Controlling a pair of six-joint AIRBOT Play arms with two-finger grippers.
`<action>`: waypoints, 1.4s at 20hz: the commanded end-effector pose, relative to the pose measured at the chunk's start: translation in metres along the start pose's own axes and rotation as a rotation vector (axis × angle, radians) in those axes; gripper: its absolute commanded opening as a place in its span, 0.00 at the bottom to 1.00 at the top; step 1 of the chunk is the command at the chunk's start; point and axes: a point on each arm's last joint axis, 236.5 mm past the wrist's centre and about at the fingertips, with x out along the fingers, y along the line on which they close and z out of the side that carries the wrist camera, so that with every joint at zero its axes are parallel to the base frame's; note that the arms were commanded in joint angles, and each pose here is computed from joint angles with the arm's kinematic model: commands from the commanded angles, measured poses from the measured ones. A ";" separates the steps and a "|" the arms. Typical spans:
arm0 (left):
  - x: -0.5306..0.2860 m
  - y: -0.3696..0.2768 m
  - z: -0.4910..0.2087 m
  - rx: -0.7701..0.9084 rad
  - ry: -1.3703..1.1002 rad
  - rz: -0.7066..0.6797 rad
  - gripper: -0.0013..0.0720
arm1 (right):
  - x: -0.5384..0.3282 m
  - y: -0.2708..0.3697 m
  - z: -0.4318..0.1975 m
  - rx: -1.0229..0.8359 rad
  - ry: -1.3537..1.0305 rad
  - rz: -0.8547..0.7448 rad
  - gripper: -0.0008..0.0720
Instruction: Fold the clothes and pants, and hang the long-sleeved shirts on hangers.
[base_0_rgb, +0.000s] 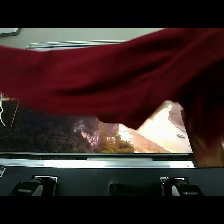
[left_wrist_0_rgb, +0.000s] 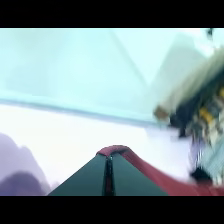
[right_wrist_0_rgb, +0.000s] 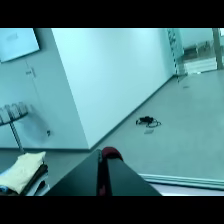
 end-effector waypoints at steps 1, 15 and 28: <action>-0.029 0.009 0.021 -0.018 -0.091 0.068 0.03 | 0.000 -0.001 0.027 0.027 -0.092 -0.010 0.05; 0.223 0.214 -0.290 -0.139 0.836 0.475 0.03 | 0.212 -0.265 -0.486 0.629 0.886 -0.356 0.05; 0.278 0.277 -0.418 -0.186 0.971 0.528 0.03 | 0.196 -0.283 -0.532 0.753 0.974 -0.367 0.51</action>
